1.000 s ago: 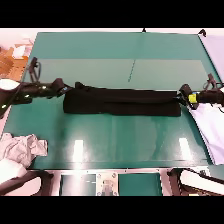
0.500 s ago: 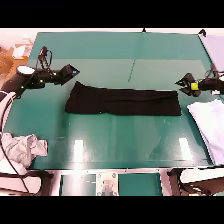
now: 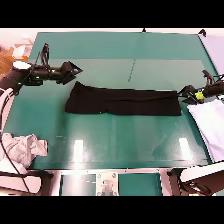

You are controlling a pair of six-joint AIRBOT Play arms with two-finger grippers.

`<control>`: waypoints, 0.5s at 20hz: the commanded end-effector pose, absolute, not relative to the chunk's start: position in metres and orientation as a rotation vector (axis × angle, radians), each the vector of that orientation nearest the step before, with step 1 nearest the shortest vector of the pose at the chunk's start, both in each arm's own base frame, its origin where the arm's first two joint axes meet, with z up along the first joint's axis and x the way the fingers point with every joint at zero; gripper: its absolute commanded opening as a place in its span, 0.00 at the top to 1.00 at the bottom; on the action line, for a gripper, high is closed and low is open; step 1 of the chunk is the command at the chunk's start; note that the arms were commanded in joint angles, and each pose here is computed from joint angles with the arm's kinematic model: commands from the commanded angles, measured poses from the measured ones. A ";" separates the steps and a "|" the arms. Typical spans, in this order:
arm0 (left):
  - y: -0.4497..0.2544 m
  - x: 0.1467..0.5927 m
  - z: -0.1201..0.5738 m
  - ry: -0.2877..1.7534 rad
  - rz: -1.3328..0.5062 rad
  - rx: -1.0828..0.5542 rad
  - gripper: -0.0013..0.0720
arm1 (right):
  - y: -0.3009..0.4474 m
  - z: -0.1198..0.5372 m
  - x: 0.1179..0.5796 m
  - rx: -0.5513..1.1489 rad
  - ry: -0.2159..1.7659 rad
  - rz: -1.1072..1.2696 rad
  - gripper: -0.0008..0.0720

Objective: Fold the shirts.

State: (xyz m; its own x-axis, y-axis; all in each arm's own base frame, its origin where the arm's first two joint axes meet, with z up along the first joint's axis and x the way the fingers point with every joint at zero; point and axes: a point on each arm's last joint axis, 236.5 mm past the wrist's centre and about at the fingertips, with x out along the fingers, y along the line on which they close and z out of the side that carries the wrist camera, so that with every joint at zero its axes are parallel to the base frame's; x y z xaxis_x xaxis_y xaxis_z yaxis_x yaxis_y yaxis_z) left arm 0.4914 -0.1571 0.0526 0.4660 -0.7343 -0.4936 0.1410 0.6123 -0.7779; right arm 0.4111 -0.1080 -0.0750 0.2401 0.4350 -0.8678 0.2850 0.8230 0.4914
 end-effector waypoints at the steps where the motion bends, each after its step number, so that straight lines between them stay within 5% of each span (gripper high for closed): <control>1: -0.166 0.477 0.055 0.987 -0.662 -0.740 0.05 | -0.106 -0.101 0.396 0.619 1.430 0.198 0.11; 4: -0.169 0.471 0.055 1.003 -0.682 -0.742 0.06 | -0.101 -0.116 0.396 0.652 1.467 0.244 0.11; 5: -0.170 0.470 0.055 1.008 -0.687 -0.742 0.17 | -0.095 -0.119 0.398 0.674 1.468 0.272 0.12; 6: -0.171 0.469 0.055 1.011 -0.691 -0.741 0.40 | -0.086 -0.122 0.401 0.710 1.466 0.300 0.13; 7: -0.171 0.469 0.055 1.010 -0.693 -0.739 0.48 | -0.077 -0.124 0.404 0.739 1.461 0.325 0.14; 8: -0.173 0.470 0.056 1.005 -0.693 -0.740 0.48 | -0.069 -0.127 0.407 0.759 1.461 0.348 0.24; 9: -0.178 0.471 0.056 1.000 -0.692 -0.734 0.48 | -0.062 -0.130 0.408 0.766 1.467 0.362 0.51; 10: -0.186 0.471 0.055 0.998 -0.697 -0.726 0.69 | -0.054 -0.132 0.409 0.755 1.474 0.383 0.70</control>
State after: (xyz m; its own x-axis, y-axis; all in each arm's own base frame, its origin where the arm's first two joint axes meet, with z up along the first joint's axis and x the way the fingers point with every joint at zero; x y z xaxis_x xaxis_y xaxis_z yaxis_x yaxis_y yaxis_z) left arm 0.4714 -0.1752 0.0549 0.3794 -0.7882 -0.4846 0.1664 0.5733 -0.8023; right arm 0.4053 -0.0716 -0.1234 0.1133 0.6214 -0.7753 0.2327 0.7420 0.6287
